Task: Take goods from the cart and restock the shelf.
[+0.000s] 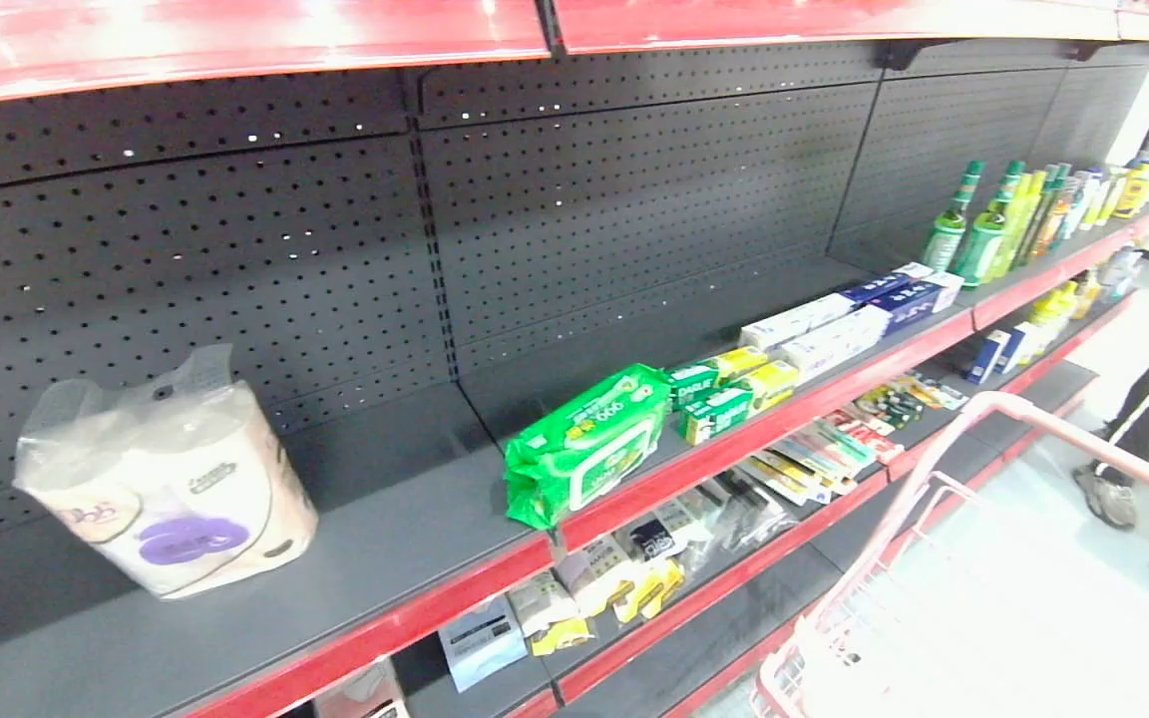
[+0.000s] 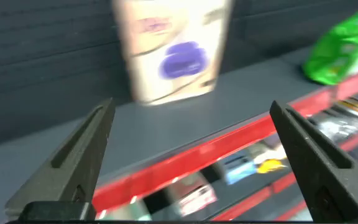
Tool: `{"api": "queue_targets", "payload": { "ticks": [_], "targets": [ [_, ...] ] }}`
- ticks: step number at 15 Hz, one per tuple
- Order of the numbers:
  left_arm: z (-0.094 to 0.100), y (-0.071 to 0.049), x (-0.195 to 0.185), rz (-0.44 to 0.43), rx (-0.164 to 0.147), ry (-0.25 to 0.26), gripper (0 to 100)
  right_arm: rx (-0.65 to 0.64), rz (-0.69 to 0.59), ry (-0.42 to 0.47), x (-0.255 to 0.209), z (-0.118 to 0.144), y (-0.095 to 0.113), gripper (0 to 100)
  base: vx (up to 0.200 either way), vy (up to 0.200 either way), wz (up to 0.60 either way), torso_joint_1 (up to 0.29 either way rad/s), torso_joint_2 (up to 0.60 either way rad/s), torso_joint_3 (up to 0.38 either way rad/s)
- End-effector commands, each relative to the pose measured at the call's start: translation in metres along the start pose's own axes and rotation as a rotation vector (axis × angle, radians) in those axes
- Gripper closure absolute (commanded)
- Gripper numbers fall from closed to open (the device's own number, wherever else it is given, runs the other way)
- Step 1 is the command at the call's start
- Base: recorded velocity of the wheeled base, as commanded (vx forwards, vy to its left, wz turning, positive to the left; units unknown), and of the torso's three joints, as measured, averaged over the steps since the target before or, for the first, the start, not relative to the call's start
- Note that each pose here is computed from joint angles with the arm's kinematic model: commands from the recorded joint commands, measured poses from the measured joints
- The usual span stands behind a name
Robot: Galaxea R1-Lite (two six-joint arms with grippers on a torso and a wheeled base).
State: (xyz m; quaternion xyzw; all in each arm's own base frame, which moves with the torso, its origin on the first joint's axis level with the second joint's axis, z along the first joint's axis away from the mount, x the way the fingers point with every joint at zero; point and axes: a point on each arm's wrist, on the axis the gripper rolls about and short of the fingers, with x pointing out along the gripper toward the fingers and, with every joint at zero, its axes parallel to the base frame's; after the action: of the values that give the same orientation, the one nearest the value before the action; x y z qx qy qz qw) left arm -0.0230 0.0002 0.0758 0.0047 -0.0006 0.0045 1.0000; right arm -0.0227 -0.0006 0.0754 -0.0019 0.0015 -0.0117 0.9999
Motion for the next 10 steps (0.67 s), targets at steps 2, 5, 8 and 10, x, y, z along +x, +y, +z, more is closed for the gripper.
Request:
{"api": "queue_targets", "payload": {
  "ticks": [2,5,8,10],
  "targets": [
    [-0.0001,0.0,0.0001,0.002,0.0,0.001,0,-0.001,0.0,-0.001,0.0,0.0001,0.0,0,0.0,0.0,-0.6,0.002,0.01,0.007],
    [-0.0001,0.0,0.0001,0.002,0.0,0.001,0,-0.002,0.0,0.0,0.0,0.0,0.0,0,0.0,0.0,-0.6,0.001,0.0,-0.002],
    [-0.0001,0.0,0.0001,0.002,0.0,0.001,0,-0.002,0.002,0.0,0.0,0.0,0.0,0,0.0,0.0,-0.4,0.002,0.0,0.003],
    [-0.0001,0.0,0.0001,0.002,0.0,0.001,0,-0.001,0.0,-0.001,0.0,0.0001,0.0,0,0.0,0.0,0.0,0.0,0.0,0.0]
  ]
}}
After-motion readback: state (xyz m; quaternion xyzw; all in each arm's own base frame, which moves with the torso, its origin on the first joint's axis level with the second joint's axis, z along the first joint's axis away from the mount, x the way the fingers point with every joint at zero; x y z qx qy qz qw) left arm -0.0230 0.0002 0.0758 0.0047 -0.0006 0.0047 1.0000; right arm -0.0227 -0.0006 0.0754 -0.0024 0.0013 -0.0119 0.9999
